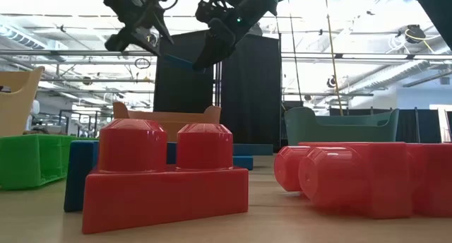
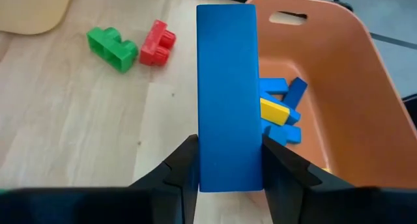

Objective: Sort blocks by size
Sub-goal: Put the blue rectangular block into the orange bin

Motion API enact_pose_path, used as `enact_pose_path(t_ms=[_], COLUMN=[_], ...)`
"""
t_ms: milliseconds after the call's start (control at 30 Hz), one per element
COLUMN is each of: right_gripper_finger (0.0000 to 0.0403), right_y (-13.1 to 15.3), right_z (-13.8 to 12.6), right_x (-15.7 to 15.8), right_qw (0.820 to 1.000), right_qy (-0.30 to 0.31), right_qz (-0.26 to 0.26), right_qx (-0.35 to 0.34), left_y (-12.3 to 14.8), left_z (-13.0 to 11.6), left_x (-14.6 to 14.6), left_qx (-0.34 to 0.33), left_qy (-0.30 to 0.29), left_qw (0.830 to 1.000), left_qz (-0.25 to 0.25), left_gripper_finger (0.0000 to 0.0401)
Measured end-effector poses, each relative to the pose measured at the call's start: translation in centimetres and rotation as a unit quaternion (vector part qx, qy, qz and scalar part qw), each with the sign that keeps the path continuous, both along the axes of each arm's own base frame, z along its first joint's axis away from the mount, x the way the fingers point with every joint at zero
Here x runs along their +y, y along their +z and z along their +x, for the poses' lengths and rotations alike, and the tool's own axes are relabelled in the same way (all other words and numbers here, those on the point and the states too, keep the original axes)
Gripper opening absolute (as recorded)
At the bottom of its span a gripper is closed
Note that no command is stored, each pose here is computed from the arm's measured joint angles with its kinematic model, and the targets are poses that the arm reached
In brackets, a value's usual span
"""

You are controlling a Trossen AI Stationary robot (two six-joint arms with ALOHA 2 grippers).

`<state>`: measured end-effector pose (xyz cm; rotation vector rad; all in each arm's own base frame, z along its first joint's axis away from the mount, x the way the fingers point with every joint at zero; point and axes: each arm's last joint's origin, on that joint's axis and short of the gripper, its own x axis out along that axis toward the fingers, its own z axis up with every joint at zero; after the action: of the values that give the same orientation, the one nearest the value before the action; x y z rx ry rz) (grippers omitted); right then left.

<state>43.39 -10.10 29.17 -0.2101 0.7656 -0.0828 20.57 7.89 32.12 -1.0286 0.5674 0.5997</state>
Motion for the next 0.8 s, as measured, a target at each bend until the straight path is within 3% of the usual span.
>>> enact_pose_path(t_ms=[333,567,800], right_gripper_finger=[0.0118,0.0118,0.0119], right_y=[0.0,0.1,0.2], right_z=[0.0,0.1,0.1], right_x=[-0.1,-0.2,-0.4], right_qw=[1.000,1.000,1.000], right_qy=[-0.009,-0.009,-0.013], right_qz=[-0.006,-0.008,-0.007], right_qx=[0.001,-0.008,-0.011], left_y=[-2.0,-2.2,-3.0], left_z=[1.8,3.7,4.3], left_x=[1.9,3.3,4.6], left_qx=[0.031,-0.034,-0.048], left_qy=[-0.012,-0.070,-0.084], left_qw=[0.999,0.997,0.995], left_qz=[-0.014,-0.005,-0.025], left_gripper_finger=[0.0180,0.0177,0.0108])
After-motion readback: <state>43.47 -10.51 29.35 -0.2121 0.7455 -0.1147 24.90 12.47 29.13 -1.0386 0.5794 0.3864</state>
